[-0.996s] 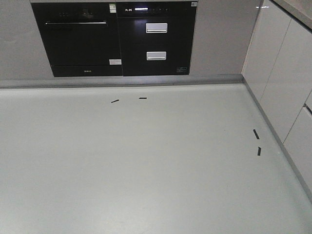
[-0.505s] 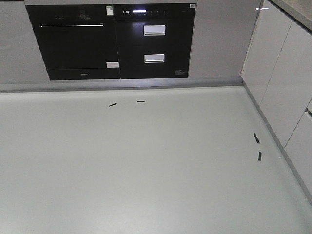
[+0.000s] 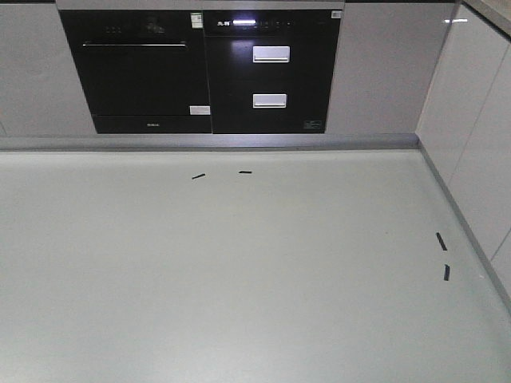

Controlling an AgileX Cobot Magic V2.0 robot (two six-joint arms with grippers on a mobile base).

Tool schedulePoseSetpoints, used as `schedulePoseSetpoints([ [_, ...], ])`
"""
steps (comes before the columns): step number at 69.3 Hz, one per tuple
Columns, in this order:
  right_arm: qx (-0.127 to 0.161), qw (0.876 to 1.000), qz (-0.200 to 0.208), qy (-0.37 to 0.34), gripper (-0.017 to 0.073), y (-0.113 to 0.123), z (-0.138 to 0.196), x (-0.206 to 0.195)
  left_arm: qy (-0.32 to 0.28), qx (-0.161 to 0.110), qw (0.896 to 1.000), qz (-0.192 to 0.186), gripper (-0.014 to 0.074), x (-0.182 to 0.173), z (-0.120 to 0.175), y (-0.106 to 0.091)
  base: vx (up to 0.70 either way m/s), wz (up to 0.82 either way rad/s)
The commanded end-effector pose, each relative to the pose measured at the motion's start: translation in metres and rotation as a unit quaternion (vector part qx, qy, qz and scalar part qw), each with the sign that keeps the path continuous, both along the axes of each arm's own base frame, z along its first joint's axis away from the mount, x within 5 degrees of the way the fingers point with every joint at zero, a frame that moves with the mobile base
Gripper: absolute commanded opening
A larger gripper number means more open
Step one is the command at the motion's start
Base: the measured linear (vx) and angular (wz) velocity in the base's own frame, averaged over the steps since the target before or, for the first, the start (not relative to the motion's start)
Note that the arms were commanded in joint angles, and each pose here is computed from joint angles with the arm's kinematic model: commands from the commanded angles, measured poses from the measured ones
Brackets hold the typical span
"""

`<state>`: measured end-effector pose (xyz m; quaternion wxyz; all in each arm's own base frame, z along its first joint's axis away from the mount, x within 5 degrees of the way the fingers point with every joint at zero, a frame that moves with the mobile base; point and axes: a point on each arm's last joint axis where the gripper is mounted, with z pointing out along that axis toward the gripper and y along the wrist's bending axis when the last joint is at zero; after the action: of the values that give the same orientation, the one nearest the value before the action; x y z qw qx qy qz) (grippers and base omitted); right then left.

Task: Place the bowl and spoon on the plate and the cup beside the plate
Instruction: 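Drive the base toward the counter with the spoon and bowl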

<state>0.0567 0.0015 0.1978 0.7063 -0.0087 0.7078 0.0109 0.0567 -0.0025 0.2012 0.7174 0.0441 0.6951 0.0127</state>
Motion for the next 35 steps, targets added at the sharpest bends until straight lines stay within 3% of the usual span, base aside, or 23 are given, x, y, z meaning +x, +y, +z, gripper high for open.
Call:
schedulePoseSetpoints([
  [1,-0.001,0.999,-0.001,-0.039,-0.0009,-0.0001,0.0058,-0.0008,-0.048,-0.006,0.999,-0.002,-0.0006,-0.0022,0.0103,-0.0003,0.10,0.14],
  [35,-0.001,0.999,-0.001,-0.039,-0.0009,-0.0001,0.0058,-0.0008,-0.048,-0.006,0.999,-0.002,-0.0006,-0.0022,0.0103,-0.0003,0.14,0.05],
])
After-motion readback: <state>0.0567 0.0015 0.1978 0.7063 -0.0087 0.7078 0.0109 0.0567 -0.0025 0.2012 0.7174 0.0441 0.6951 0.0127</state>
